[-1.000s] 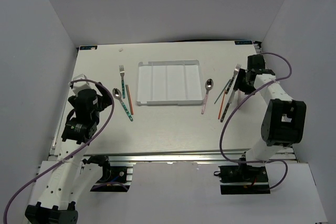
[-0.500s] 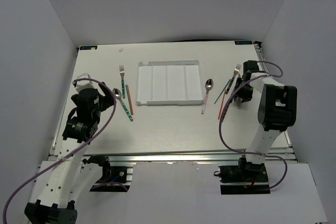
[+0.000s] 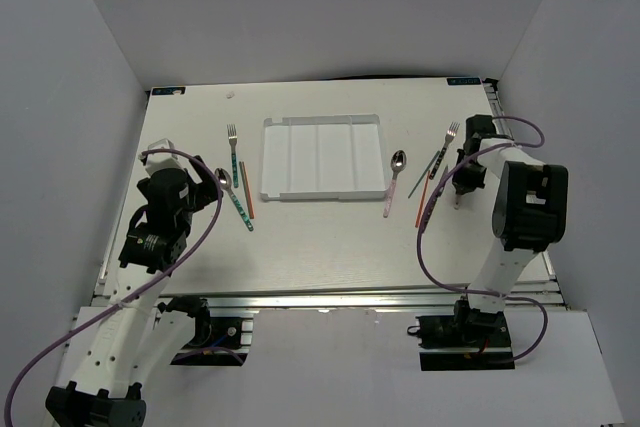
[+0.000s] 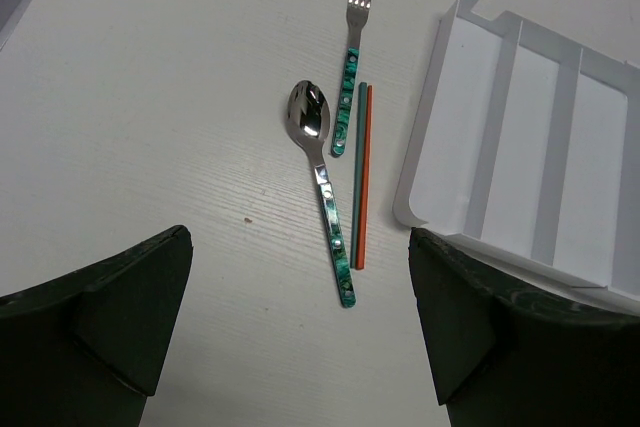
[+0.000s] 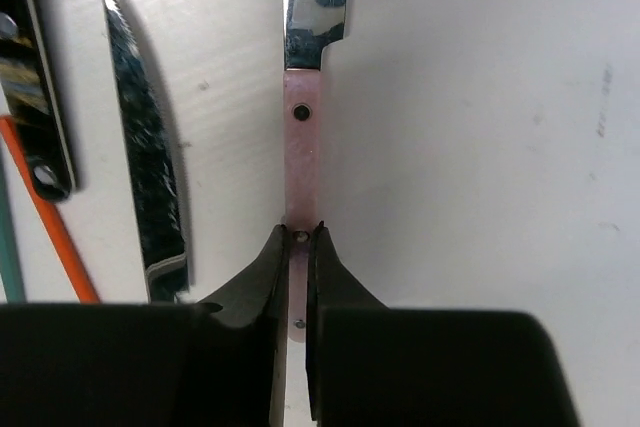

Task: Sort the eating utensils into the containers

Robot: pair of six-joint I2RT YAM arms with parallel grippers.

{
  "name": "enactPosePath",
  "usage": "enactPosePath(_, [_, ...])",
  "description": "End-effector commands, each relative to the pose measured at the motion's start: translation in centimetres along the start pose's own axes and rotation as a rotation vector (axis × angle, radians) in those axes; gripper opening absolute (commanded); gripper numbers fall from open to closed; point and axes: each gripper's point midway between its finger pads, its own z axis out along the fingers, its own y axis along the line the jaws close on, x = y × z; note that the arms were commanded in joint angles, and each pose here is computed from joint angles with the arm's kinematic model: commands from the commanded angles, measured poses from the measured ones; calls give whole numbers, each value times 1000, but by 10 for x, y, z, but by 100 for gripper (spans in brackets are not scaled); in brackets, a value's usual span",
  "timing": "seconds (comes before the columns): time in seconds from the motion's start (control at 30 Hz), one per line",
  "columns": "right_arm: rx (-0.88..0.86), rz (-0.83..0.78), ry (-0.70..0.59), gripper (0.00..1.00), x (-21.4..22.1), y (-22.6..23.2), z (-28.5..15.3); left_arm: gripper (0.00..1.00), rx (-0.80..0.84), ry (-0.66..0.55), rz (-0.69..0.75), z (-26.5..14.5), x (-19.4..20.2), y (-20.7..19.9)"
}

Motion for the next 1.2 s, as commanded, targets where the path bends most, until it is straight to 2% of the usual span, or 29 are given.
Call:
enactPosePath(0.0, [26,53,-108,0,-17,-12,-44,98,8,-10,6,-2,0,-1])
enactPosePath(0.1, [-81,19,-258,0,-41,23,-88,98,-4,-19,1,-3,-2,2])
enactPosePath(0.17, [-156,-73,-321,0,-52,70,-116,98,-14,-27,-3,-3,-4,4])
enactPosePath(0.4, [-404,-205,-259,0,-30,209,-127,98,-51,-17,-1,-1,-2,9])
enactPosePath(0.53, [-434,-222,-249,0,-27,250,-124,98,-55,-12,1,1,0,9])
enactPosePath(0.73, [-408,-250,-188,0,-19,277,-96,98,-58,-10,3,0,0,10])
enactPosePath(1.0, [-360,-255,-165,0,-12,270,-82,98,-59,-11,2,1,0,10])
enactPosePath(1.03, [-358,-257,-166,8,-12,269,-82,98,-57,-11,2,1,0,9])
enactPosePath(1.1, [-349,-268,-163,14,-13,268,-83,98,-60,-9,3,1,0,10])
enactPosePath(1.17, [-353,-271,-168,29,-14,268,-88,98,-60,-8,3,1,1,10])
